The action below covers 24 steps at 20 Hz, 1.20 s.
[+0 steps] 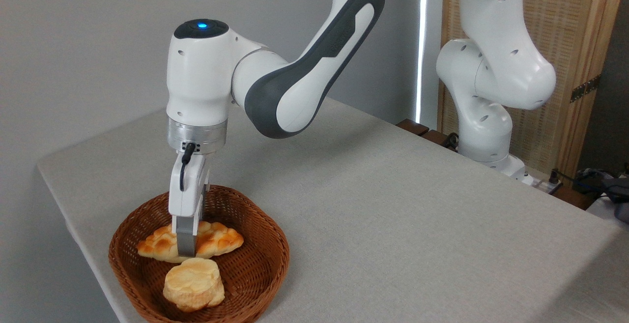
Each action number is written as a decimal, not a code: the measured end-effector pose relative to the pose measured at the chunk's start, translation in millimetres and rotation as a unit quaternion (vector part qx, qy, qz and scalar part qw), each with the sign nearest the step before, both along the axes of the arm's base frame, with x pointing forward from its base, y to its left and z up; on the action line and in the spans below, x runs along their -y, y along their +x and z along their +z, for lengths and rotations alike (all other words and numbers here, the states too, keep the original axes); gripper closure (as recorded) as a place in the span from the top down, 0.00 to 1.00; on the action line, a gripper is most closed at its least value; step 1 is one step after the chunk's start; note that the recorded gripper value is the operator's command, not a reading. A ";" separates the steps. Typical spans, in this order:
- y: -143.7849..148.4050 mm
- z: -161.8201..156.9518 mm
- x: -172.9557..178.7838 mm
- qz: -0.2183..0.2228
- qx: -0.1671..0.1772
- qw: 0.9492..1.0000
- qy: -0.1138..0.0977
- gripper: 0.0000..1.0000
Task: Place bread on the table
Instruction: 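Lift the braided roll out of the basket and carry it beside the basket, then lower the roll onto the table, open the gripper and raise it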
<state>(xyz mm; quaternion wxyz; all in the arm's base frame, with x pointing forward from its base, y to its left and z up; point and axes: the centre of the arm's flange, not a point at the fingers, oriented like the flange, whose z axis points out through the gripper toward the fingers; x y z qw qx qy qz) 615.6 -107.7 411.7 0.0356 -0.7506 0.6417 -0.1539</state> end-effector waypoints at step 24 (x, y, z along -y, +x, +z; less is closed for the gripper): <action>-155.7 77.0 15.1 0.222 -0.235 0.946 -0.019 1.00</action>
